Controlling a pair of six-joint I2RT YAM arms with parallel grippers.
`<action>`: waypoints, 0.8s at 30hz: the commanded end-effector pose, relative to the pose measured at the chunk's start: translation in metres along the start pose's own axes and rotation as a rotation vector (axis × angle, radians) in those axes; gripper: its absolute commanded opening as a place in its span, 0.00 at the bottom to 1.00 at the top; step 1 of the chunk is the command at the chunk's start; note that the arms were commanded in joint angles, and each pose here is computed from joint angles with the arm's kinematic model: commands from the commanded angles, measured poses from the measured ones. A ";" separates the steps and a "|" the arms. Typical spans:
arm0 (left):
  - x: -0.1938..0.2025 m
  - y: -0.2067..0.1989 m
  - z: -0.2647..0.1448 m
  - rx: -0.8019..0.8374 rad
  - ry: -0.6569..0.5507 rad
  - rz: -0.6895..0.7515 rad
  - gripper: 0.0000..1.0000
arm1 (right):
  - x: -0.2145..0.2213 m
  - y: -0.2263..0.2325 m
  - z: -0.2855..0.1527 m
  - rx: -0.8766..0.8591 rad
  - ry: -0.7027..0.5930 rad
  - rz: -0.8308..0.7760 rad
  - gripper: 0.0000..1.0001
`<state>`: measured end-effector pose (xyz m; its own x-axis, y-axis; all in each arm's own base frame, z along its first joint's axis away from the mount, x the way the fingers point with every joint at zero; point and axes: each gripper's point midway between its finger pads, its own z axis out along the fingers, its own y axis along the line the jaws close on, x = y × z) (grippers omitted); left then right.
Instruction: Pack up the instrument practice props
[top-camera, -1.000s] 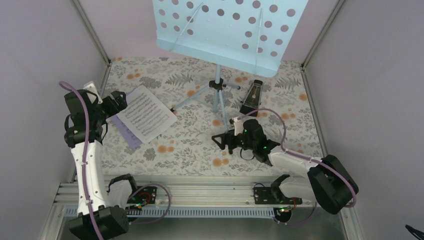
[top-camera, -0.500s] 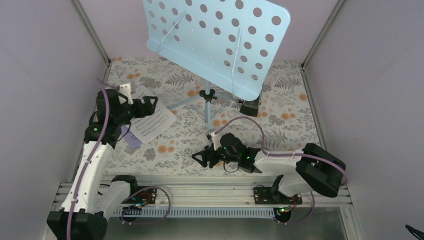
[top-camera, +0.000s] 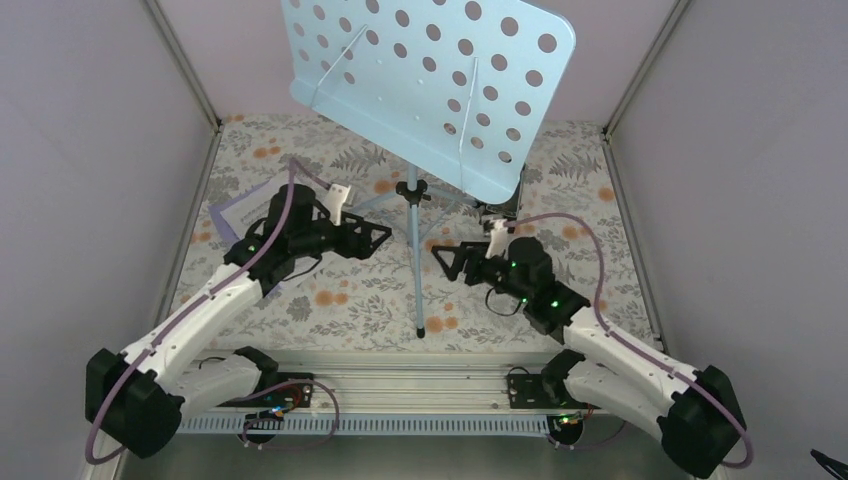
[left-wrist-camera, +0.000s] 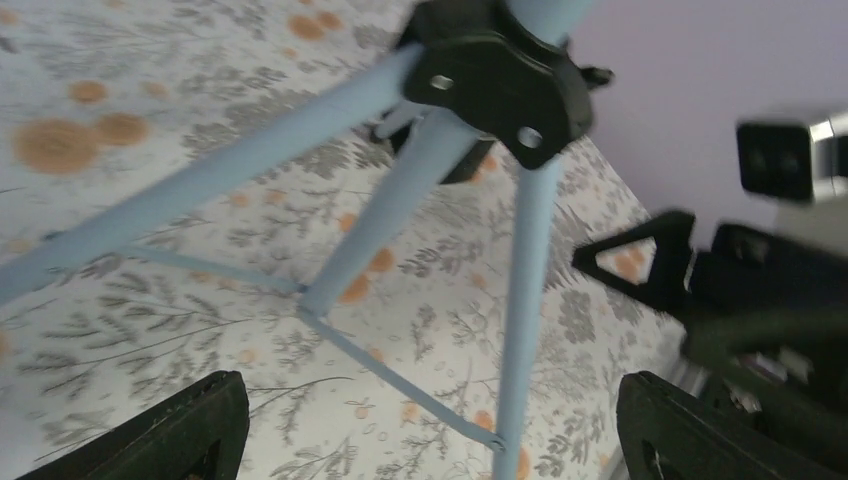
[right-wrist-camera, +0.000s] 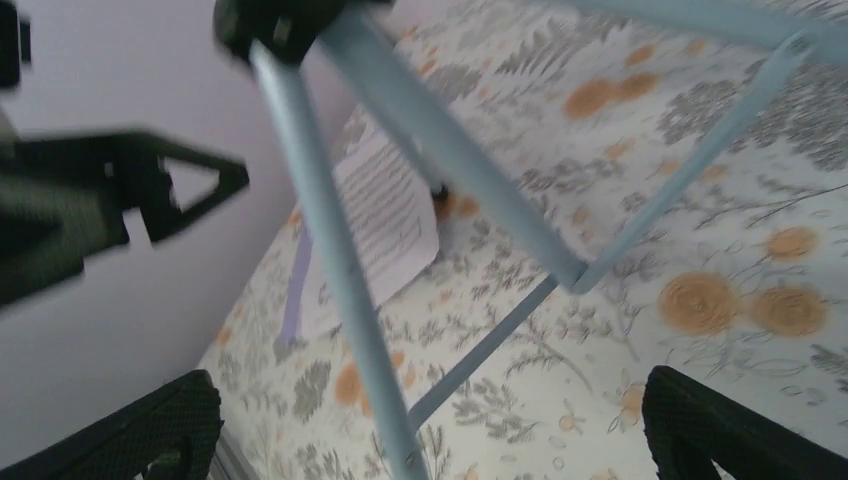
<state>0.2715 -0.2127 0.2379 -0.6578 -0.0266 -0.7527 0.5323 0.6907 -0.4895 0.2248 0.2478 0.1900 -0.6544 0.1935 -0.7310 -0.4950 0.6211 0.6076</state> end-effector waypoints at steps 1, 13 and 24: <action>-0.026 -0.038 0.004 0.128 -0.058 0.125 0.91 | -0.034 0.008 -0.012 -0.073 -0.014 0.153 1.00; -0.049 -0.048 0.024 0.154 -0.125 0.271 0.90 | -0.106 0.055 0.004 -0.347 -0.086 0.702 0.95; -0.050 -0.045 0.019 0.122 -0.138 0.309 0.89 | -0.114 0.032 0.040 -0.298 -0.098 0.853 0.69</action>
<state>0.2908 -0.2569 0.2679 -0.4580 0.0737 -0.8859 0.7345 0.5926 -0.3305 0.2904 0.2736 0.2641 -0.8371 0.5431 -0.0660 -0.0171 0.0946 0.9954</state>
